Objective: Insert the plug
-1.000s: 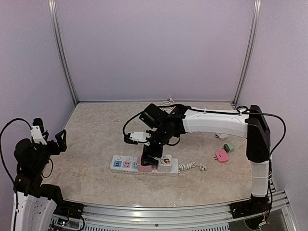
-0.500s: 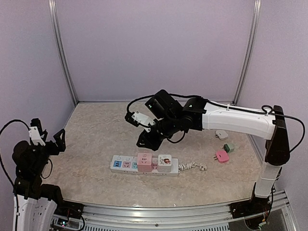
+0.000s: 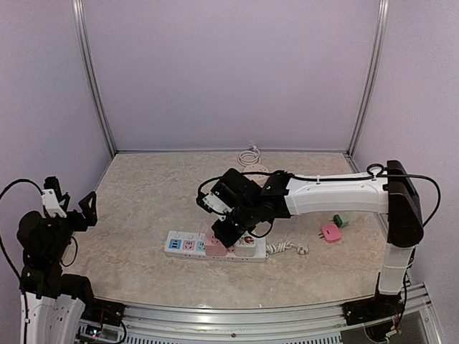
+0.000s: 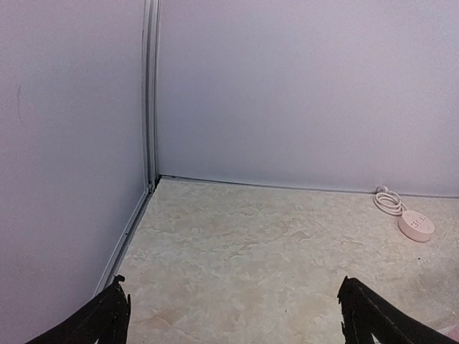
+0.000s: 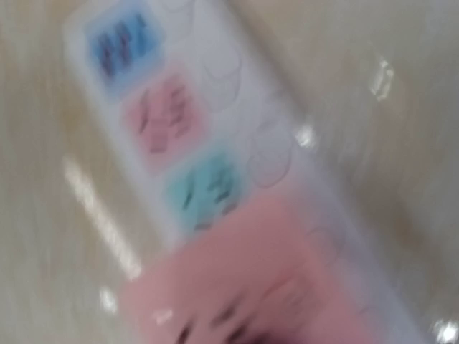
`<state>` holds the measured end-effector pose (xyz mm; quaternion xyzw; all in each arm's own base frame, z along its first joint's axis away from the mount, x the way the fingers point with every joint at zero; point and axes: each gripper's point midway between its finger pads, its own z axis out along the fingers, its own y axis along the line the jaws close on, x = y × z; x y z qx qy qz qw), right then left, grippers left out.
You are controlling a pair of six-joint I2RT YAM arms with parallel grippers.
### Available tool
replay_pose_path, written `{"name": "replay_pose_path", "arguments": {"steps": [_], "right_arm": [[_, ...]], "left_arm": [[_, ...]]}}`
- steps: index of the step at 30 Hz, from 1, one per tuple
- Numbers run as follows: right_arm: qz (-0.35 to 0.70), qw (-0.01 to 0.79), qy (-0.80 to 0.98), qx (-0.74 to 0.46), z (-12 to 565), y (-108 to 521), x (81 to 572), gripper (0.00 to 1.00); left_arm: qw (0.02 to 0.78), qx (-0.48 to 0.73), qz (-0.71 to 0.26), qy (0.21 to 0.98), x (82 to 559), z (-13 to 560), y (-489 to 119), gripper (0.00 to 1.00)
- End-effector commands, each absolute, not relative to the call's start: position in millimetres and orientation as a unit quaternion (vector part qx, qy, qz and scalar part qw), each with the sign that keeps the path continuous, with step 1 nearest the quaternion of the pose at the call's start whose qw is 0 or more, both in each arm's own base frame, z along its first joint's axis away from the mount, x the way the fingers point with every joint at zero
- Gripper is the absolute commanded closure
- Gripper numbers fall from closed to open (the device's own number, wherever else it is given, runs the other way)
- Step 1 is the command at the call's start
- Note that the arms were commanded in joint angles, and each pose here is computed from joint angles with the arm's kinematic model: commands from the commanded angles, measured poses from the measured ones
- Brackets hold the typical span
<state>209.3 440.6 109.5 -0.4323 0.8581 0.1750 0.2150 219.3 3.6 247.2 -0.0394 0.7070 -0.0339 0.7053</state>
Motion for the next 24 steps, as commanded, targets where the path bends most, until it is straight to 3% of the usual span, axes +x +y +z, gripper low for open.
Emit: {"name": "replay_pose_path", "arguments": {"steps": [1,7,8,10,14,19,24], "right_arm": [[0.135,0.178,0.889,-0.400,72,418,215,1.00],[0.132,0.238,0.878,-0.394,145,415,218,0.99],[0.140,0.257,0.873,-0.391,167,418,222,0.93],[0.139,0.297,0.867,-0.375,201,411,233,0.70],[0.073,0.351,0.891,-0.280,234,347,281,0.04],[0.010,0.339,0.932,-0.127,216,227,330,0.00],[-0.008,0.275,0.961,-0.005,163,127,338,0.01]], "left_arm": [[0.707,-0.035,-0.030,0.706,219,246,4,0.01],[0.708,-0.034,-0.032,0.705,219,246,3,0.01],[0.708,-0.034,-0.032,0.705,219,246,3,0.01],[0.708,-0.033,-0.034,0.704,219,246,2,0.01],[0.709,-0.031,-0.036,0.704,219,247,1,0.01],[0.711,-0.032,-0.035,0.702,218,248,1,0.01],[0.723,-0.033,-0.033,0.689,213,255,2,0.01]]}}
